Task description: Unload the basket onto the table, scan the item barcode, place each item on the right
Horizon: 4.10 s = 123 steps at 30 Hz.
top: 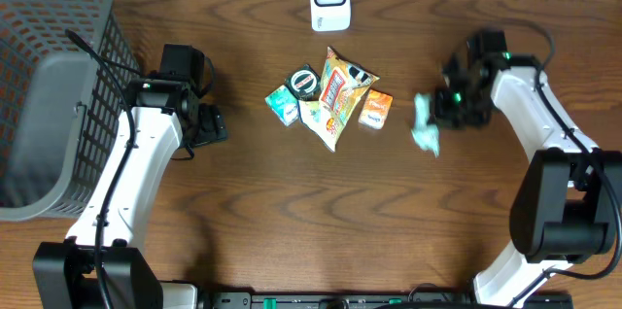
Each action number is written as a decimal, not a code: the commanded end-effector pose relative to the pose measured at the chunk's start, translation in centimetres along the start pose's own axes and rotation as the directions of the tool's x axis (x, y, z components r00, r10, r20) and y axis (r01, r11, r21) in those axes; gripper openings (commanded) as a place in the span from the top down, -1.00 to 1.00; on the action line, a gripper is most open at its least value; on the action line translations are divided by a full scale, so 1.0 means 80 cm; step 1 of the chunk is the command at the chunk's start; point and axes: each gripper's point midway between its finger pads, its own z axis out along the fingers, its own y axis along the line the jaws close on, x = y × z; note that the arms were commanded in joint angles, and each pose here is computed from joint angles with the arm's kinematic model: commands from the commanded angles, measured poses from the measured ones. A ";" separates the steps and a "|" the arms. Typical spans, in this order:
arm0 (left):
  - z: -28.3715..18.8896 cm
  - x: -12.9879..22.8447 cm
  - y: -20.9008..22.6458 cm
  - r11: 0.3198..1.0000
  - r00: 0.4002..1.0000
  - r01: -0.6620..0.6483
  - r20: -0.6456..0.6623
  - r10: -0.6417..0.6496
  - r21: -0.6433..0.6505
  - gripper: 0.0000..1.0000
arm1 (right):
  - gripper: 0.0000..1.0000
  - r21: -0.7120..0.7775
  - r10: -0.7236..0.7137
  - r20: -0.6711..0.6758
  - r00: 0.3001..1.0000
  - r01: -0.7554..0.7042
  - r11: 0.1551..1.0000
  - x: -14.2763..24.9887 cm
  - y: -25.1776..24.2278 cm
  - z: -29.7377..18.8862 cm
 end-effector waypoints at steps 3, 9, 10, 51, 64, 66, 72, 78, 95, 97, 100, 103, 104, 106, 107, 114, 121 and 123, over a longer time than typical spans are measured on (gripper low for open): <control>0.002 0.001 0.006 1.000 1.000 0.015 0.000 -0.015 -0.022 -0.96 | 0.98 0.043 -0.248 0.258 0.934 0.245 0.968 -0.081 0.115 -0.055; 0.002 0.001 0.006 1.000 1.000 0.014 0.000 -0.014 -0.023 -0.95 | 0.98 0.194 -0.418 0.502 0.757 0.372 0.908 -0.137 0.215 -0.116; 0.002 0.001 0.006 1.000 1.000 0.015 0.000 -0.015 -0.023 -0.96 | 0.98 0.218 -0.430 0.520 0.738 0.373 0.902 -0.142 0.221 -0.126; 0.002 0.001 0.006 1.000 1.000 0.015 0.000 -0.015 -0.023 -0.95 | 0.97 -0.032 -0.116 0.124 0.986 0.121 0.992 -0.144 0.025 0.069; 0.002 0.001 0.006 1.000 1.000 0.014 0.001 -0.014 -0.022 -0.96 | 0.98 0.847 -0.167 0.222 0.961 -0.106 0.521 -0.117 -0.071 -0.061; 0.002 0.001 0.006 1.000 1.000 0.014 0.000 -0.014 -0.023 -0.96 | 0.98 0.824 -0.162 0.214 0.963 -0.089 0.559 -0.108 -0.067 -0.031; 0.002 0.001 0.006 1.000 1.000 0.014 0.000 -0.014 -0.023 -0.95 | 0.21 0.580 -0.098 0.165 0.981 -0.017 0.814 -0.107 -0.045 0.025; 0.002 0.001 0.006 1.000 1.000 0.014 0.000 -0.014 -0.022 -0.95 | -0.50 0.110 0.022 0.199 0.980 -0.045 0.993 -0.143 -0.035 0.011; 0.002 0.001 0.006 1.000 1.000 0.015 0.000 -0.015 -0.022 -0.95 | -0.48 -0.159 0.100 0.028 0.995 -0.094 0.983 -0.114 -0.098 0.111; 0.002 0.001 0.006 1.000 1.000 0.014 0.000 -0.014 -0.023 -0.95 | -0.20 -0.161 0.101 0.009 0.995 -0.098 0.982 -0.109 -0.097 0.118; 0.002 0.001 0.006 1.000 1.000 0.014 0.000 -0.014 -0.023 -0.96 | 0.38 -0.165 0.099 -0.012 0.995 -0.100 0.981 -0.103 -0.091 0.120; 0.002 0.001 0.006 1.000 1.000 0.015 0.000 -0.015 -0.022 -0.95 | 0.98 -0.230 0.072 -0.025 0.997 -0.076 0.970 -0.100 -0.072 0.118; 0.002 0.001 0.006 1.000 1.000 0.015 0.000 -0.015 -0.023 -0.96 | 0.98 -0.270 0.072 -0.030 0.997 -0.078 0.960 -0.099 -0.063 0.116; 0.002 0.001 0.006 1.000 1.000 0.014 0.001 -0.014 -0.022 -0.96 | 0.98 -0.318 0.073 -0.034 0.997 -0.080 0.945 -0.099 -0.052 0.110; 0.002 0.001 0.006 1.000 1.000 0.014 0.000 -0.014 -0.022 -0.95 | 0.98 -0.326 0.072 -0.033 0.997 -0.079 0.942 -0.099 -0.049 0.106; 0.002 0.001 0.006 1.000 1.000 0.015 0.000 -0.015 -0.022 -0.95 | 0.98 -0.141 0.004 0.057 0.998 0.004 0.990 -0.111 -0.043 0.050; 0.002 0.001 0.006 1.000 1.000 0.015 0.000 -0.015 -0.023 -0.96 | 0.97 0.533 -0.167 0.033 0.985 0.124 0.837 -0.099 -0.055 0.032; 0.002 0.001 0.006 1.000 1.000 0.014 0.000 -0.014 -0.023 -0.95 | 0.97 0.685 -0.194 0.056 0.979 0.104 0.721 -0.094 -0.049 0.026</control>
